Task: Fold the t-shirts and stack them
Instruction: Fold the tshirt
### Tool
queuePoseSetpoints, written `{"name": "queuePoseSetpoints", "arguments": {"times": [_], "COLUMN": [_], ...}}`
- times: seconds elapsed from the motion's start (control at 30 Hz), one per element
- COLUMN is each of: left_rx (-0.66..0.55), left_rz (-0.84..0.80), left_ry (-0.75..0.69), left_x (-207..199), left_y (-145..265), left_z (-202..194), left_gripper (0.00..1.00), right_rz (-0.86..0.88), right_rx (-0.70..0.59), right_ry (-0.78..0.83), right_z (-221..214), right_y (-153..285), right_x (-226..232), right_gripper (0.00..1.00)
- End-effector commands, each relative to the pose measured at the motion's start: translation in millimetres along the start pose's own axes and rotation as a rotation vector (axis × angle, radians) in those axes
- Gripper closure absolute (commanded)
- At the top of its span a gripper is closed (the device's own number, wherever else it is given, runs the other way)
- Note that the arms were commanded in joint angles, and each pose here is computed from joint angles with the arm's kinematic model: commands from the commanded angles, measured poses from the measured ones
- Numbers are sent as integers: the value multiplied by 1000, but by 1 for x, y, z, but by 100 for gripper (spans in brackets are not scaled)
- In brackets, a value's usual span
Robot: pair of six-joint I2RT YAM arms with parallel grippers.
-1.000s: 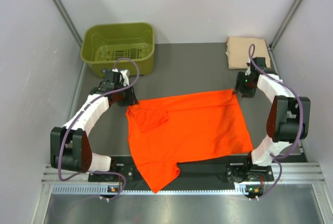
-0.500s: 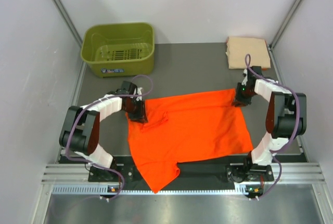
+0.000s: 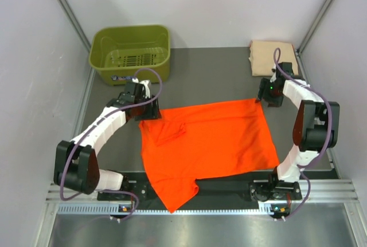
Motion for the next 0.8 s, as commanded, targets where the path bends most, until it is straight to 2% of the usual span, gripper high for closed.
{"name": "queuePoseSetpoints", "arguments": {"times": [0.0,0.13,0.27,0.4,0.63,0.77], "left_rx": [-148,-128,-132,-109,-46,3], "left_rz": [126,214,220,172,116,95], "left_ry": [26,91,143,192,213,229], "left_x": [14,34,47,56,59,59], "left_y": [9,-5,-21,-23,-33,-41], "left_z": [32,41,53,75,66,60], "left_gripper": [33,33,34,36,36,36], "right_rz": [-25,-1,59,114,137,137], "right_rx": [-89,-89,-70,-66,-42,-35], "right_ry": [18,39,41,48,49,46], "right_z": [36,50,55,48,30,28], "right_y": [-1,-15,-34,-37,-40,-43], "right_x": [-10,-9,-4,3,4,3], "right_gripper": [34,32,35,42,54,64]}}
Point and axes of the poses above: each gripper's point midway between its finger pads, its own y axis back along the fingers, its own x axis along the line the jaws close on, z = x × y, the point moved 4 cm from there along y, back along the fingers, and after that the axes turned 11 degrees about y, right-handed, at the moved point
